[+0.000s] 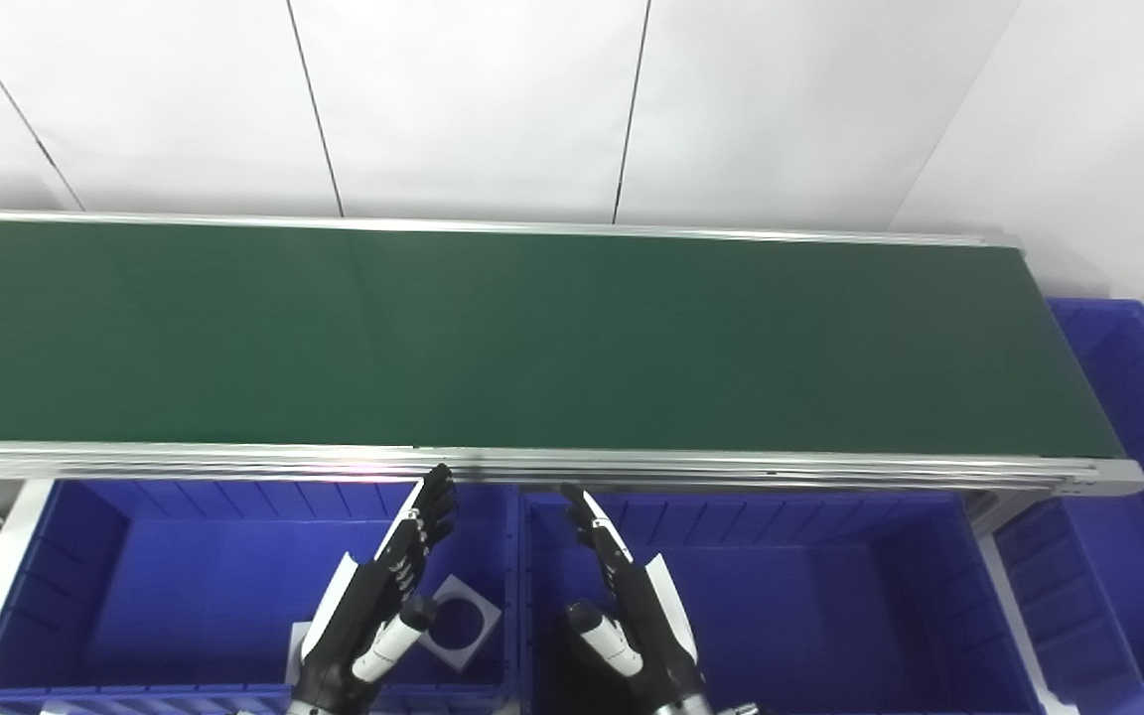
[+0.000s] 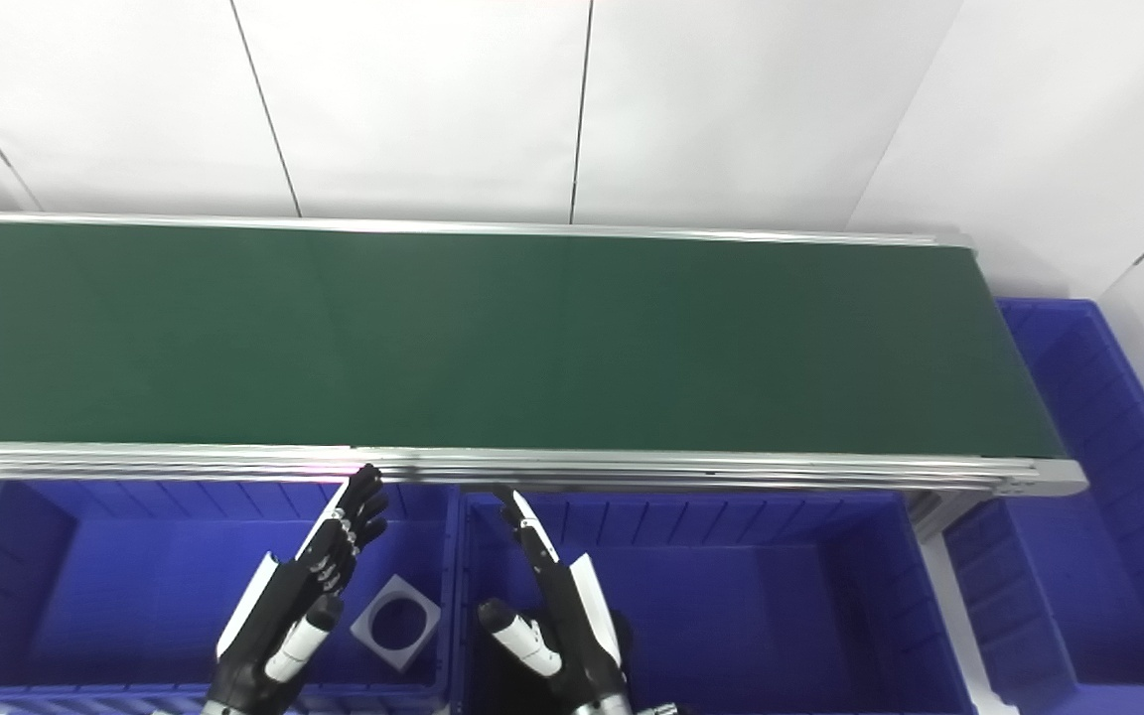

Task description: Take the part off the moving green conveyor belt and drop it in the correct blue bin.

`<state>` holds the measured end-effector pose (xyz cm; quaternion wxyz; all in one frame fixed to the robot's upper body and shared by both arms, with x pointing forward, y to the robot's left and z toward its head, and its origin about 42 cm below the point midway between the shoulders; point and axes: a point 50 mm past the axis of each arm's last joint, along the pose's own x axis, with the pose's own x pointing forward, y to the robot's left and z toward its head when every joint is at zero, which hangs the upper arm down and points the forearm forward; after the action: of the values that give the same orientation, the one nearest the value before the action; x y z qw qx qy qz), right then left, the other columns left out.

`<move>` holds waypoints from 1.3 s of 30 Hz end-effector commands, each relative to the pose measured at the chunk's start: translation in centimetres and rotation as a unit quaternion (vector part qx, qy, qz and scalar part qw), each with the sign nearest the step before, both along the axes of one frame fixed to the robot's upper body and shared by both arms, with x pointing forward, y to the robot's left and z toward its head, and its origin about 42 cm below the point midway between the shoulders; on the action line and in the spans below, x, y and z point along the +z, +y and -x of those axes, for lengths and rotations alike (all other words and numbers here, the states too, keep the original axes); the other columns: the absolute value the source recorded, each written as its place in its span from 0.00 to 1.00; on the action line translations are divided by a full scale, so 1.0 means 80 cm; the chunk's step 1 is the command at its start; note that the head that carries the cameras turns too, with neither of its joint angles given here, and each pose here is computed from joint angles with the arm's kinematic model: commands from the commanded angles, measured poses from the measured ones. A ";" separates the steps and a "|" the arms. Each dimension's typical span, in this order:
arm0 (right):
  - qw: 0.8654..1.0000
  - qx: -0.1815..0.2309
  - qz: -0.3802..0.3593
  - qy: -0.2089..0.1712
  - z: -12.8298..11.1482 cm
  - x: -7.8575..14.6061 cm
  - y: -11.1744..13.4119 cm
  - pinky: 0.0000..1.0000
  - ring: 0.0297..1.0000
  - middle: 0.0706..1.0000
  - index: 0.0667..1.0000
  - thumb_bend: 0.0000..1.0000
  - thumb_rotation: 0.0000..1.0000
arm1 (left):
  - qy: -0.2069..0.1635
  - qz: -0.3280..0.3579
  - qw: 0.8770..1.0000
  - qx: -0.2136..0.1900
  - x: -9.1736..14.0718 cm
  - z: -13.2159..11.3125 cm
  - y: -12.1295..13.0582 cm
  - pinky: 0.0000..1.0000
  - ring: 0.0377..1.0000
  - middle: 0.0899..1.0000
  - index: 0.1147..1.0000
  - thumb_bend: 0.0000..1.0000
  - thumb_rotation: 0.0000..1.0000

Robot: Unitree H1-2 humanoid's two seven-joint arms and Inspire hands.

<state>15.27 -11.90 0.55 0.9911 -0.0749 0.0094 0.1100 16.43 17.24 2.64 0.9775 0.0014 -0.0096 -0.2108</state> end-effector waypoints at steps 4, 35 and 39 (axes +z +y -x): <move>0.999 0.000 -0.027 -0.033 -0.004 0.014 0.009 0.92 0.94 0.96 0.94 0.91 0.98 | -0.027 0.012 1.000 0.001 0.008 -0.004 -0.005 0.95 0.98 1.00 1.00 0.73 0.86; 0.999 -0.001 -0.023 -0.034 -0.003 0.013 0.011 0.94 0.94 0.96 0.94 0.93 1.00 | -0.022 0.010 1.000 0.004 0.006 -0.003 -0.004 0.95 0.97 0.99 0.99 0.75 0.85; 0.999 0.000 -0.030 -0.032 -0.003 0.014 0.011 0.94 0.95 0.96 0.94 0.93 1.00 | -0.024 0.010 1.000 0.002 0.006 -0.003 -0.004 0.95 0.97 1.00 0.99 0.74 0.86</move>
<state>15.25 -11.91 0.54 0.9912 -0.0736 0.0100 0.1092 16.36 17.22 2.42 0.9778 0.0010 -0.0052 -0.2092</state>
